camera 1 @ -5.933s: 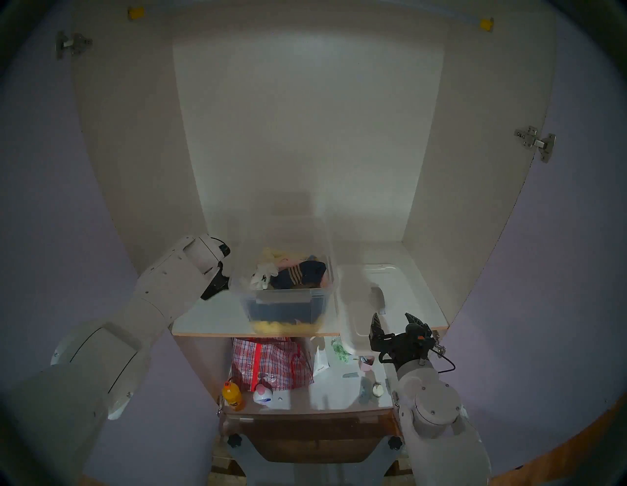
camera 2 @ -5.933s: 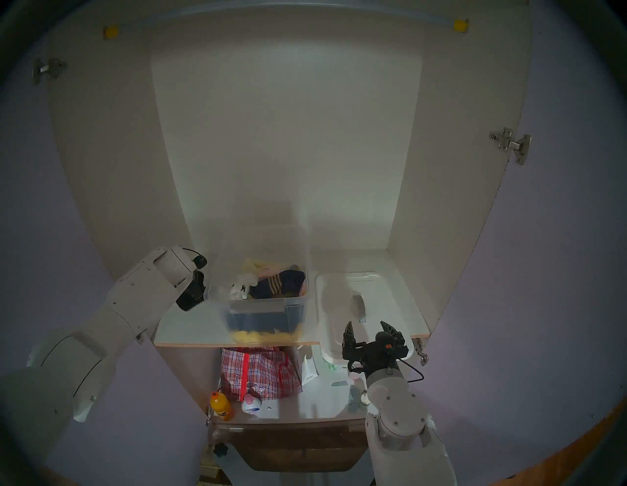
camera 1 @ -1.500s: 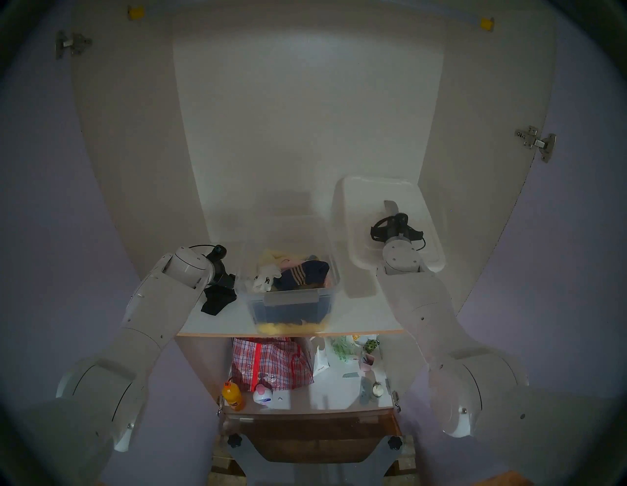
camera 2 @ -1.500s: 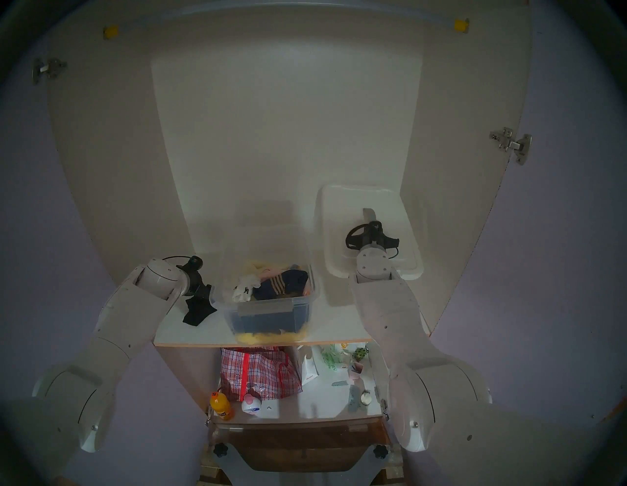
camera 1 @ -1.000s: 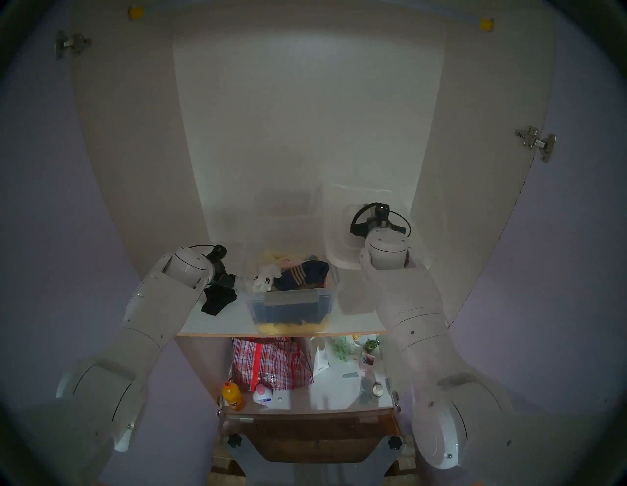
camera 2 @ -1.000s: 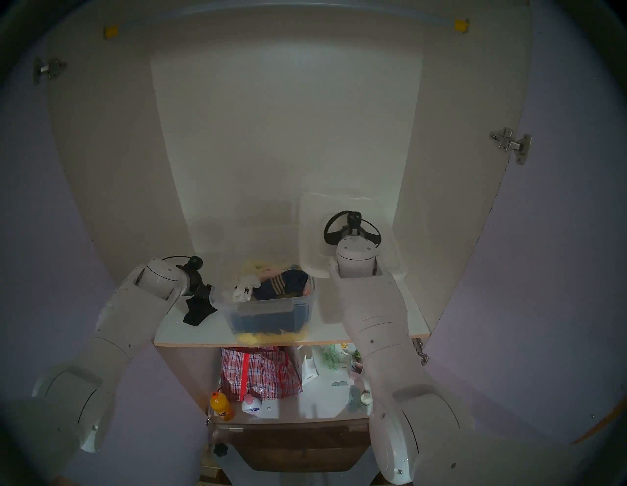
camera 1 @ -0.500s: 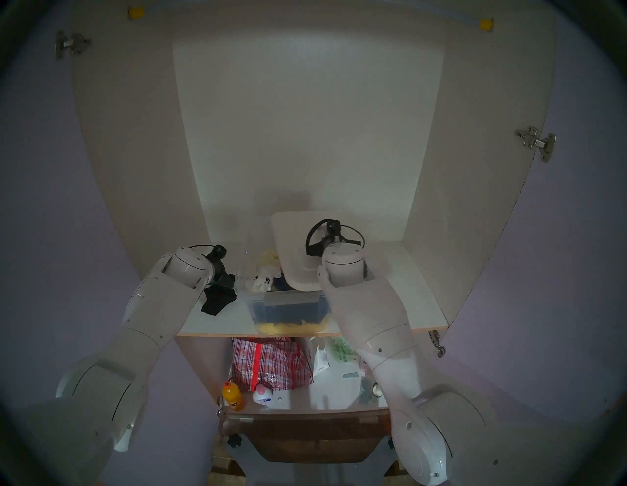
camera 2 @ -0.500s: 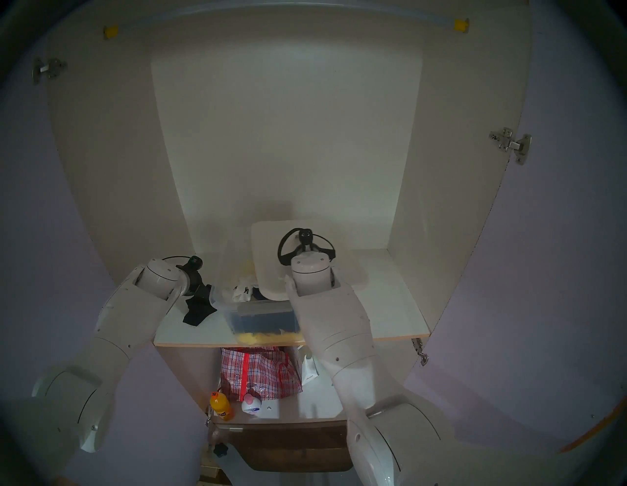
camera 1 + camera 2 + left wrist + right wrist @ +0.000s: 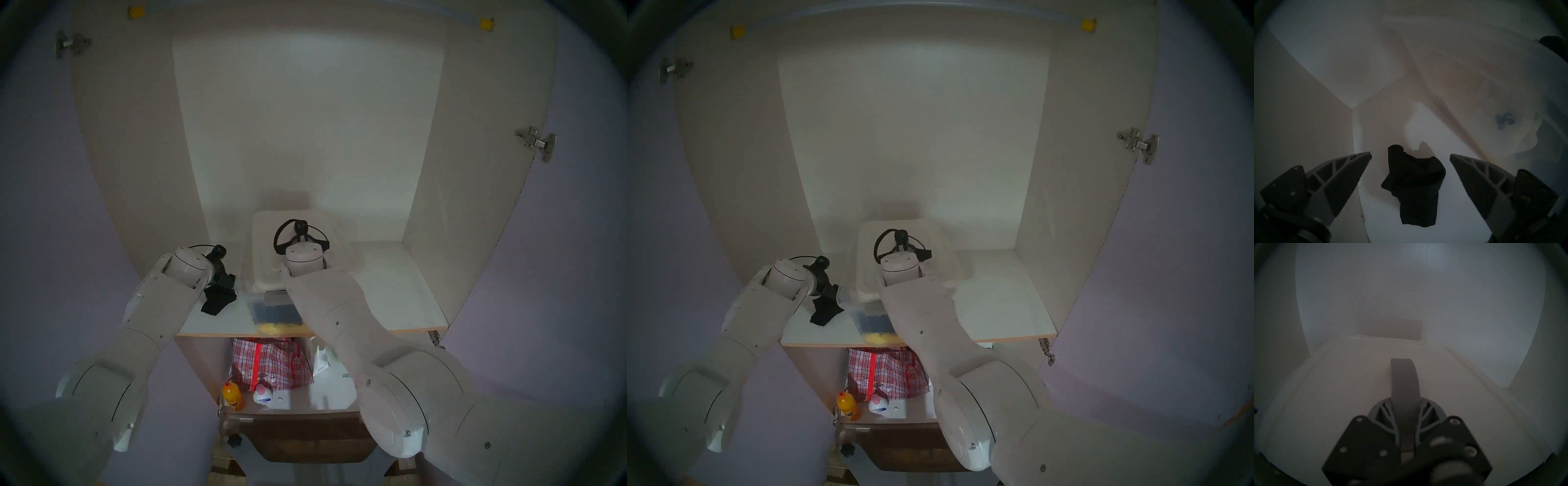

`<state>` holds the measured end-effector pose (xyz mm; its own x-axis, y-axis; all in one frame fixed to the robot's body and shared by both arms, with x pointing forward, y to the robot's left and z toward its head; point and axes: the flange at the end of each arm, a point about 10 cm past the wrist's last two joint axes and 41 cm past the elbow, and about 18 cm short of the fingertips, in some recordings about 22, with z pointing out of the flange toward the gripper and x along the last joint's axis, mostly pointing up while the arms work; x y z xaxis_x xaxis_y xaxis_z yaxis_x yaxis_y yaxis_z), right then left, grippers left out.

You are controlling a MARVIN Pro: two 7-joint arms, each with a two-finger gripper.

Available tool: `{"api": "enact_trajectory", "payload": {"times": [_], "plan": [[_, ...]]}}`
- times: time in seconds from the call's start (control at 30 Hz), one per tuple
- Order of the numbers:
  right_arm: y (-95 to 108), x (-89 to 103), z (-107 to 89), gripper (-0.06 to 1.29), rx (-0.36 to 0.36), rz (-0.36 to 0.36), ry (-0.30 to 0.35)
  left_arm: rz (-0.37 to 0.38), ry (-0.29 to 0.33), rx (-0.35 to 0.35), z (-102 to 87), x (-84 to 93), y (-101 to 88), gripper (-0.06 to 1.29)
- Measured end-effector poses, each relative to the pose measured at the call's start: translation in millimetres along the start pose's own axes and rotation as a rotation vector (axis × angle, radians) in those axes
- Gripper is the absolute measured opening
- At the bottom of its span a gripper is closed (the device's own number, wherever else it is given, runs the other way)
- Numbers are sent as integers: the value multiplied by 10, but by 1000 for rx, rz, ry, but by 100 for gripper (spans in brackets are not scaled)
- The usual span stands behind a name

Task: Take socks out of the storage bin, place them on top of the cabinet, and put the lid back on the bin

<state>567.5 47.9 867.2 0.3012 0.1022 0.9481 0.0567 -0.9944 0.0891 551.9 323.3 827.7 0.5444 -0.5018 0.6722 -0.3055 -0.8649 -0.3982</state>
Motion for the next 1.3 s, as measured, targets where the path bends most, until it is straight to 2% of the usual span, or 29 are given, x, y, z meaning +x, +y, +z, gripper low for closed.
{"api": "enact_trajectory", "payload": {"times": [0.17, 0.47, 0.6, 0.73, 0.87, 1.07, 1.3], "plan": [[-50, 76, -51, 9, -54, 7, 36, 0, 0, 0, 0, 0, 0, 124], [-140, 79, -124, 9, -109, 13, 38, 0, 0, 0, 0, 0, 0, 124], [-178, 59, -127, 9, -97, 13, 30, 0, 0, 0, 0, 0, 0, 124], [-285, 55, -132, 9, 0, 25, 24, 0, 0, 0, 0, -1, 0, 124], [-322, 100, -156, 9, 39, 51, 29, 0, 0, 0, 1, -1, 0, 124], [-330, 47, -219, 9, 6, 52, 4, 0, 0, 0, 0, -1, 1, 124], [-392, -14, -305, 9, 18, 52, -17, 0, 1, 0, -1, 0, 0, 124]]}}
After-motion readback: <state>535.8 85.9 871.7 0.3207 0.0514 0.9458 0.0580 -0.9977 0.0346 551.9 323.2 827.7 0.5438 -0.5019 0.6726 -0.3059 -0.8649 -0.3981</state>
